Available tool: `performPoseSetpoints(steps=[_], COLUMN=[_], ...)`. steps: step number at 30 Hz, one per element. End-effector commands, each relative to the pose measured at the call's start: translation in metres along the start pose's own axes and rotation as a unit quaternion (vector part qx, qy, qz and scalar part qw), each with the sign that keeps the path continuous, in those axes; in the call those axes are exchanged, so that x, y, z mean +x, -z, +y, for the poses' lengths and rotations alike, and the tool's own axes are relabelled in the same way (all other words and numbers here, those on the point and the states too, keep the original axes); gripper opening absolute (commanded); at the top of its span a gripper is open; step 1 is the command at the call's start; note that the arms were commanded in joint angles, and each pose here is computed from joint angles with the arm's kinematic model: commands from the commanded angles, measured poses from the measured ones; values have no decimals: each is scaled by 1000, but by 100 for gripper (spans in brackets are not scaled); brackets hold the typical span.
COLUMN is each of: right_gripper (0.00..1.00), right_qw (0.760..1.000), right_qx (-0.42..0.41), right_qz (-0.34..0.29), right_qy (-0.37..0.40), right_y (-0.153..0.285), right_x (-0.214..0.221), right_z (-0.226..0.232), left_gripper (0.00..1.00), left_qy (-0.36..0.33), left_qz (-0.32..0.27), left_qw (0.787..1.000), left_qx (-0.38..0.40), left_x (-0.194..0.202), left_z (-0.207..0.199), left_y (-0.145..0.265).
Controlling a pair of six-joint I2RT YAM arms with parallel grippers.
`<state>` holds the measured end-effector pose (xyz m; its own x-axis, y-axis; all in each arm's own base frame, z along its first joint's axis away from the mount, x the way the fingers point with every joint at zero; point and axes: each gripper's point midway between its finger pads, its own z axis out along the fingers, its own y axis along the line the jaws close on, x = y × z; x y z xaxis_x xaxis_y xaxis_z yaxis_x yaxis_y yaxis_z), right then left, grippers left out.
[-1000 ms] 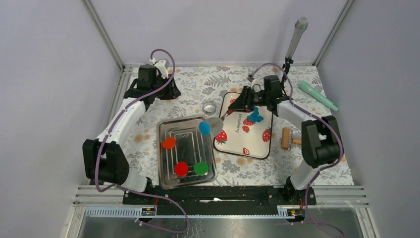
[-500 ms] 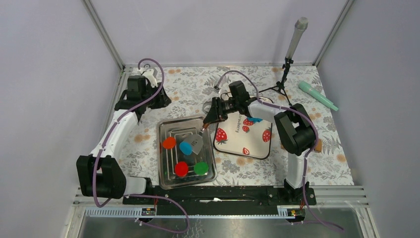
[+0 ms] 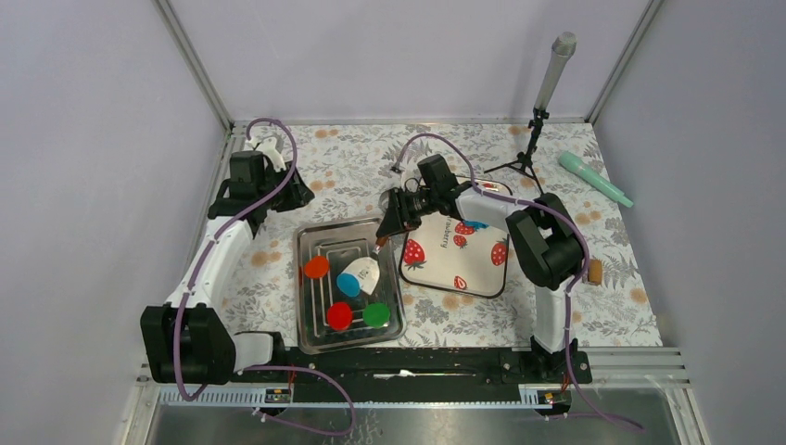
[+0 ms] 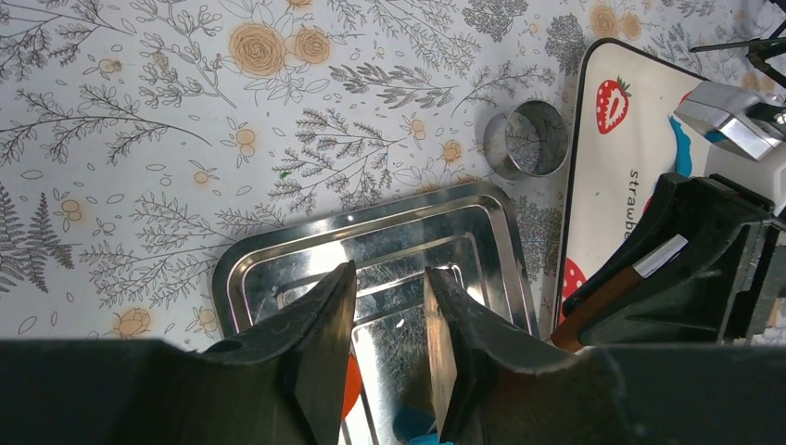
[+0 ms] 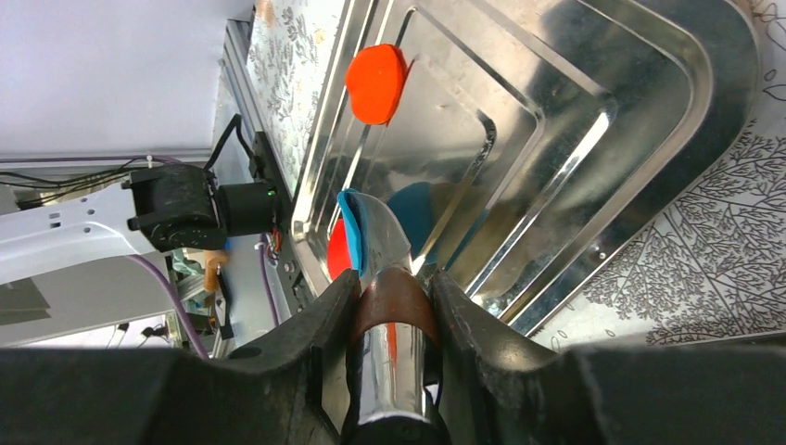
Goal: Roll out the dumpling wrappers from the dough
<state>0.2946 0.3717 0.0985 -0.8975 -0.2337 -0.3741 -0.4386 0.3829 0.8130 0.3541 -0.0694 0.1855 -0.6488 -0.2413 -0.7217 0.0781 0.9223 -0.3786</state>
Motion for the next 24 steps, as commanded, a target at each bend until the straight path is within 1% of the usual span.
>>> performPoseSetpoints(steps=[1, 3, 17, 21, 24], right_gripper=[0, 0, 0, 0, 0], right_qw=[999, 1000, 994, 989, 983], right_qx=[0, 14, 74, 91, 110], right_qz=[-5, 1, -27, -32, -34], right_qy=[36, 27, 82, 108, 143], right_y=[-4, -3, 8, 10, 11], right_x=[-11, -7, -26, -32, -37], right_z=[6, 1, -5, -5, -2], left_gripper=[38, 38, 38, 39, 39], left_qy=[3, 5, 27, 31, 34], left_qz=[-37, -37, -30, -26, -24], left_qw=[999, 999, 999, 999, 998], left_qx=[16, 18, 30, 34, 37], left_x=[-16, -15, -10, -8, -7], left_z=[-6, -6, -7, -8, -8], left_y=[8, 8, 1, 0, -1])
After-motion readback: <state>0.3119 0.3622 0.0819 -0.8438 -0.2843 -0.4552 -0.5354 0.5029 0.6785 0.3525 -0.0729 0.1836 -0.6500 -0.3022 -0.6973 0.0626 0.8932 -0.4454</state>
